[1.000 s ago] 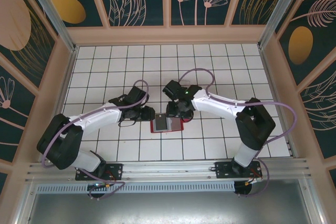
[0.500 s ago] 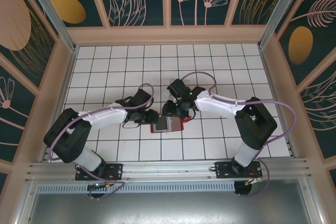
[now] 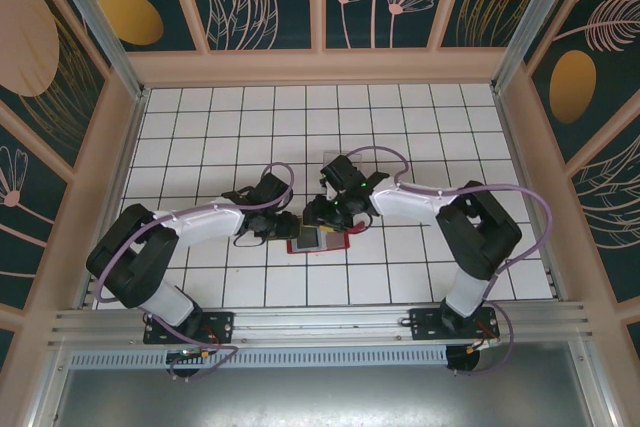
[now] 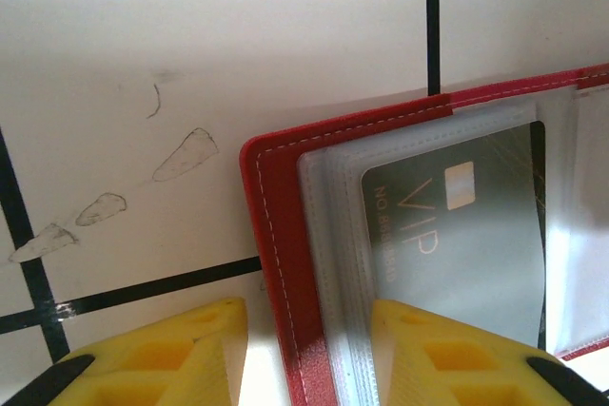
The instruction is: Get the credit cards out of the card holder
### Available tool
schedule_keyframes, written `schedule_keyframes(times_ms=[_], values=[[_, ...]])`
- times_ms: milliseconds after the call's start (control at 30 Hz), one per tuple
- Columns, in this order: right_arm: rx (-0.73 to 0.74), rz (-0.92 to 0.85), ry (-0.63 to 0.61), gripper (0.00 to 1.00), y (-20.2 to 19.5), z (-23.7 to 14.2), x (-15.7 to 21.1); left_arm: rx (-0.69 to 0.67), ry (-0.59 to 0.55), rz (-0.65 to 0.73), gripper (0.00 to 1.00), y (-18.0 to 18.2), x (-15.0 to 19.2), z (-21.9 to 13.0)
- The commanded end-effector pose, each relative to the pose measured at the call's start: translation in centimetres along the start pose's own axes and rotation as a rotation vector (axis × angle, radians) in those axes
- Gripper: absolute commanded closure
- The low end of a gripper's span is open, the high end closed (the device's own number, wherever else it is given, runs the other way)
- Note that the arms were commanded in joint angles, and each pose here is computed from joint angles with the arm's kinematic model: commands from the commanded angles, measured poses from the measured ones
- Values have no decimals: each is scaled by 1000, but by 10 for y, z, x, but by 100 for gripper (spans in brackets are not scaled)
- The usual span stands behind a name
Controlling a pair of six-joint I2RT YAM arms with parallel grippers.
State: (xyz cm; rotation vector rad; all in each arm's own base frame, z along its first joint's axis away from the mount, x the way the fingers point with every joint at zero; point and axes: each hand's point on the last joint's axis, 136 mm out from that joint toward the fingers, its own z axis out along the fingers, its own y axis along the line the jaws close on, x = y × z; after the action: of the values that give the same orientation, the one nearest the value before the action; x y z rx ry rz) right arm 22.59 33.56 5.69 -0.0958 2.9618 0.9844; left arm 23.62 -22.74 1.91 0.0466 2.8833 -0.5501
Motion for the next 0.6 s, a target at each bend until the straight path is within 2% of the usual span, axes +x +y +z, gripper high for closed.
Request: schedule_keyframes(times_ms=[0,567], values=[[-21,20,24,51,-2,8,1,-53,25,8,61,13,9,6],[-31,20,46,52,-2,17,1,-51,30,15,61,13,10,6]])
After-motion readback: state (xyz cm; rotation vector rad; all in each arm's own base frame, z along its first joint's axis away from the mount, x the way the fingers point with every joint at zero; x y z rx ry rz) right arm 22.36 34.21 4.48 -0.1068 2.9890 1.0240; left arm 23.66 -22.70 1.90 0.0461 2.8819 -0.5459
